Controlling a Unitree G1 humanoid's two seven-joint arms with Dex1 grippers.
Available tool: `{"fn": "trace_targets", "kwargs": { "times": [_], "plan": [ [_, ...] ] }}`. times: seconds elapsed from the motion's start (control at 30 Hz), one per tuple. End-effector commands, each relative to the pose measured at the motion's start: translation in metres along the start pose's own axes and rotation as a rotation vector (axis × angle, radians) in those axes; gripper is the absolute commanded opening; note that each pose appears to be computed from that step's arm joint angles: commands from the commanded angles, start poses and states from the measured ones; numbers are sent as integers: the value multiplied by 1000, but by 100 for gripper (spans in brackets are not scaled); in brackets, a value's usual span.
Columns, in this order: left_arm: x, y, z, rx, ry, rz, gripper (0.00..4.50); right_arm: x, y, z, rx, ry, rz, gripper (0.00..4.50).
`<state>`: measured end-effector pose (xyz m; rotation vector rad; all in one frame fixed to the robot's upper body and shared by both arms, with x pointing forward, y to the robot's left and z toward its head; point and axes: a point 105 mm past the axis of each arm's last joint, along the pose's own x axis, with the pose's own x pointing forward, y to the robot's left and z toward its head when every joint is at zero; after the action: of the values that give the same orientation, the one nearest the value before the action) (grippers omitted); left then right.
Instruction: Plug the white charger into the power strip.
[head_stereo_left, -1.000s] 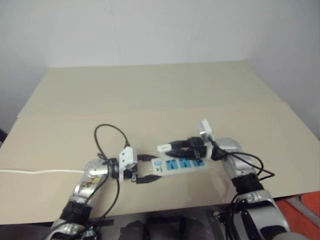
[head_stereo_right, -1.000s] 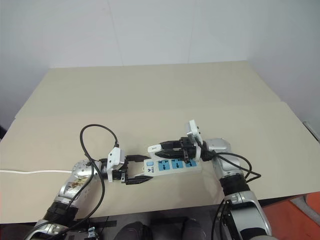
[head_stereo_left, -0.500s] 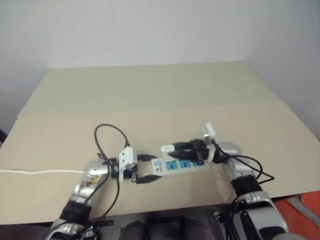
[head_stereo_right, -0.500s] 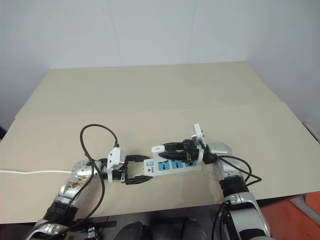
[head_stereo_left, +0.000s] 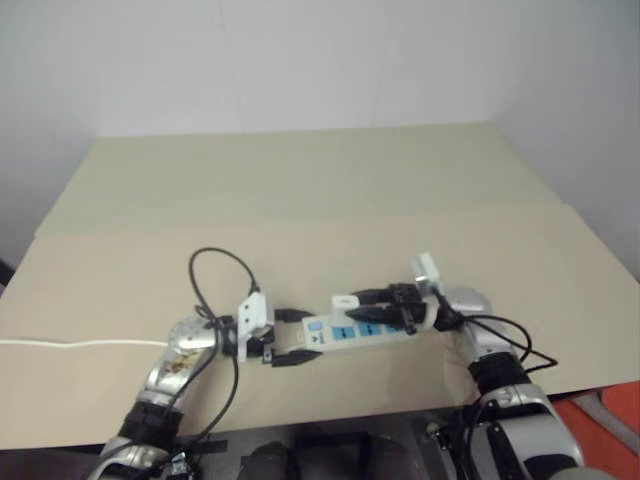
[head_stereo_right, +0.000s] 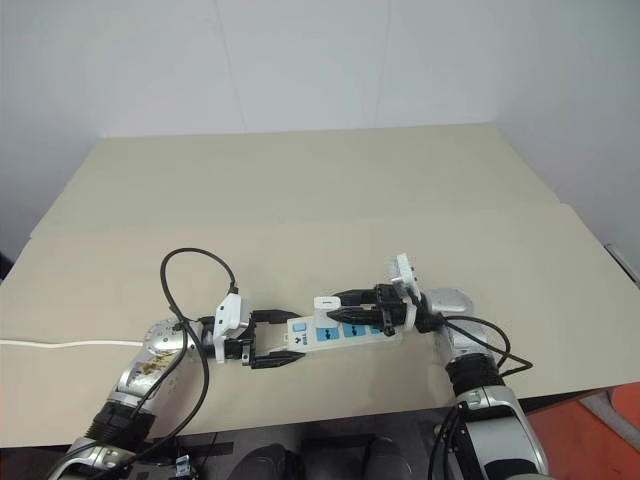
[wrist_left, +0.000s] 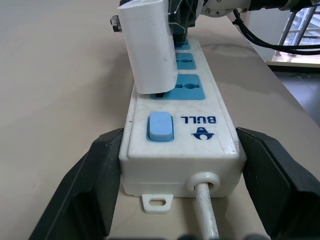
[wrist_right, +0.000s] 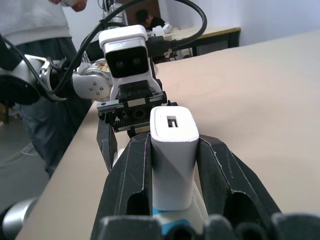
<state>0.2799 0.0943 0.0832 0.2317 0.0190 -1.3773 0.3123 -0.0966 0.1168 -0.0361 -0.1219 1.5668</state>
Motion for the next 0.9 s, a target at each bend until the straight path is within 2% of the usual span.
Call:
{"fn": "trace_targets", "kwargs": {
  "times": [0.03,0.27,0.5,0.9],
  "plan": [
    [-4,4,5,29,7,7,321,-9,6,-14,-8,81,20,109],
    [-3,1,8,30,4,-25,321,1,-4,-10,-47,168,103,109],
    [-4,2,9,31,3,-11,321,5,-3,-19,-46,256,167,109],
    [-1,-1,8,21,0,-7,321,3,-7,-23,-73,251,146,109]
  ]
}}
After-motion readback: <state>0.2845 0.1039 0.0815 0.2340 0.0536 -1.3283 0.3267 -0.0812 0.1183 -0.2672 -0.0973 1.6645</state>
